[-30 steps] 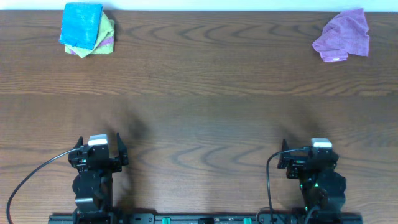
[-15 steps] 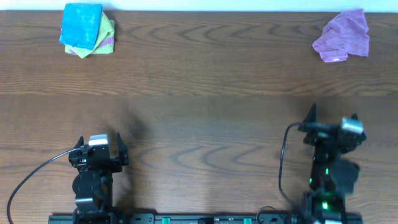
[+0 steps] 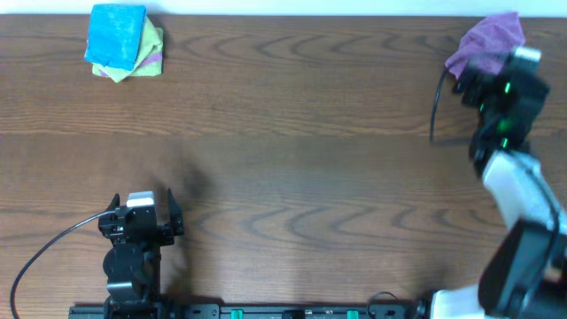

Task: Fold the cloth
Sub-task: 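Reach the right gripper forward to the crumpled purple cloth, then lower the right gripper and pinch the purple cloth's edge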

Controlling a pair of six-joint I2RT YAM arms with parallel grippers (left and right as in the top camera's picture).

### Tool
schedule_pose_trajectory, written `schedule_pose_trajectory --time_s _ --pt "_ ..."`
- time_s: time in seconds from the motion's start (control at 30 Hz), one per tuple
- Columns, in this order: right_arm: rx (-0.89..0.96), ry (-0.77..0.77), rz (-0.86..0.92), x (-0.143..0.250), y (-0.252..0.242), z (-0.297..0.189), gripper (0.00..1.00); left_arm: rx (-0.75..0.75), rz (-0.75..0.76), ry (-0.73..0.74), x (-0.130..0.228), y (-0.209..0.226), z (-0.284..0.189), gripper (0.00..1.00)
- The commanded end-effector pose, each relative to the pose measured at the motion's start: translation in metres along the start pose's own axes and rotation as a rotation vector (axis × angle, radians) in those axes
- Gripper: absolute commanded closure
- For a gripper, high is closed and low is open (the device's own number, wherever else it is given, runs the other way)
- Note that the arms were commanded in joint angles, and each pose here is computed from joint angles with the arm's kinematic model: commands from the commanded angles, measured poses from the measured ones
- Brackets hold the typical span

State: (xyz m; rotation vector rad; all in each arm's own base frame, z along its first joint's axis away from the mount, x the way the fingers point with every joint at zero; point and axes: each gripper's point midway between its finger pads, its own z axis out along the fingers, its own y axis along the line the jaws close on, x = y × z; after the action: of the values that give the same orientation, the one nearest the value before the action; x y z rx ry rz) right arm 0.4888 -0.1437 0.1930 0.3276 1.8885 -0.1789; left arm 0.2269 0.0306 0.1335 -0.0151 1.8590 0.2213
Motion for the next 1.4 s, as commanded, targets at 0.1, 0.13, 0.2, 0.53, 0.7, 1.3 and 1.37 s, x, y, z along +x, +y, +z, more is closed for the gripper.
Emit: schedule_pose_trajectory --time_s 0.1,0.13,0.2,0.53,0.7,1.3,1.37 --pt "0.06 0.078 0.006 -0.02 -0.038 0.063 0.01 0.014 0.018 0.031 0.012 -0.004 0.002 0.05" --pt "0.074 0.109 0.012 -0.018 -0.047 0.073 0.01 0.014 0.018 0.031 0.012 -0.004 0.002 0.05" --pt "0.098 0.158 0.021 -0.014 -0.061 0.087 0.01 0.014 0.018 0.031 0.012 -0.004 0.002 0.05" --pt "-0.162 0.394 0.108 0.028 -0.032 0.083 0.01 0.014 0.018 0.031 0.012 -0.004 0.002 0.05" --pt "-0.276 0.436 0.161 0.035 -0.007 0.075 0.01 0.014 0.018 0.031 0.012 -0.004 0.002 0.05" --pt "0.155 0.448 0.279 0.088 -0.114 0.131 0.06 0.014 0.018 0.031 0.012 -0.004 0.002 0.05" --pt "0.162 0.432 0.282 0.08 -0.12 0.135 0.07 0.014 0.018 0.031 0.012 -0.004 0.002 0.05"
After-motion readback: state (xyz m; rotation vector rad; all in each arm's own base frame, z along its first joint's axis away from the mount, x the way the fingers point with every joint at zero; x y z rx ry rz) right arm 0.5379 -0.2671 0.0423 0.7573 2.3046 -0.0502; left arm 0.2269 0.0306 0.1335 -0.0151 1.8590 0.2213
